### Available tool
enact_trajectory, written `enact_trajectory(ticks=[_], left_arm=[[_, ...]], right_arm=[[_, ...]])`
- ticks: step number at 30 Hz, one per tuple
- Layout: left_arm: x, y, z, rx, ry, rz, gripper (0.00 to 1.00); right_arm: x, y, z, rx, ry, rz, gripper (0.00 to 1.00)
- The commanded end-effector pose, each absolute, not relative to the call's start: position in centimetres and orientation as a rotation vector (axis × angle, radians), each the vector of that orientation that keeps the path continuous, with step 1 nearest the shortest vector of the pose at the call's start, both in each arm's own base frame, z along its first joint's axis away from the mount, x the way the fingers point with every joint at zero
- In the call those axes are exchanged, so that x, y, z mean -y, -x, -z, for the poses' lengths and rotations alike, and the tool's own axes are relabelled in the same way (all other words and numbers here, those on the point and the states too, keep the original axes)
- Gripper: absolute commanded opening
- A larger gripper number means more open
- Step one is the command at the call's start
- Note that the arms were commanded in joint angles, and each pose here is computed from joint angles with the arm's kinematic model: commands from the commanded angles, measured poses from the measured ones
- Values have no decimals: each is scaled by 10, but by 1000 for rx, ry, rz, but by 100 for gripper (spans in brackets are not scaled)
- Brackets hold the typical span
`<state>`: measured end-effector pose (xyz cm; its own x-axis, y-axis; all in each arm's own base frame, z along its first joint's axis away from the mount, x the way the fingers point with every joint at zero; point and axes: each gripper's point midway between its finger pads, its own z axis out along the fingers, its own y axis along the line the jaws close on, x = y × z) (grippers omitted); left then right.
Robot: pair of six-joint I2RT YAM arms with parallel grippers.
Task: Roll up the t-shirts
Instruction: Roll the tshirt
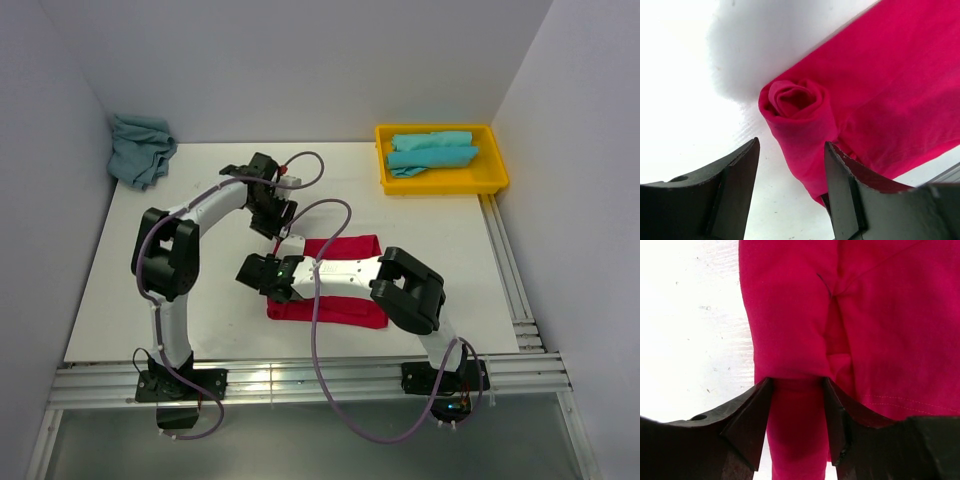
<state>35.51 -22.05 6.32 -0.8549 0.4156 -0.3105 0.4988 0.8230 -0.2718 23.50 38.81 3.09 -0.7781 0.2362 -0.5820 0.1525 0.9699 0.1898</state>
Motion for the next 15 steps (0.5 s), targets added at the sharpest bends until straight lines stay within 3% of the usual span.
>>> enact_trajectory(ticks=[1, 5, 9, 15], left_arm=[[225, -361, -84, -2711, -745, 586, 60], [219, -358, -81, -2713, -753, 630, 59], [210, -347, -68, -2735, -772, 720, 59], [205, -336, -51, -2684, -812, 890, 62]], right_arm=[[-372, -229, -11, -2500, -244, -89, 54], [-371, -227, -8, -2506, -250, -100, 52], [-369, -224, -6, -2515, -275, -147, 38], [-362, -218, 3, -2538, -301, -214, 34]])
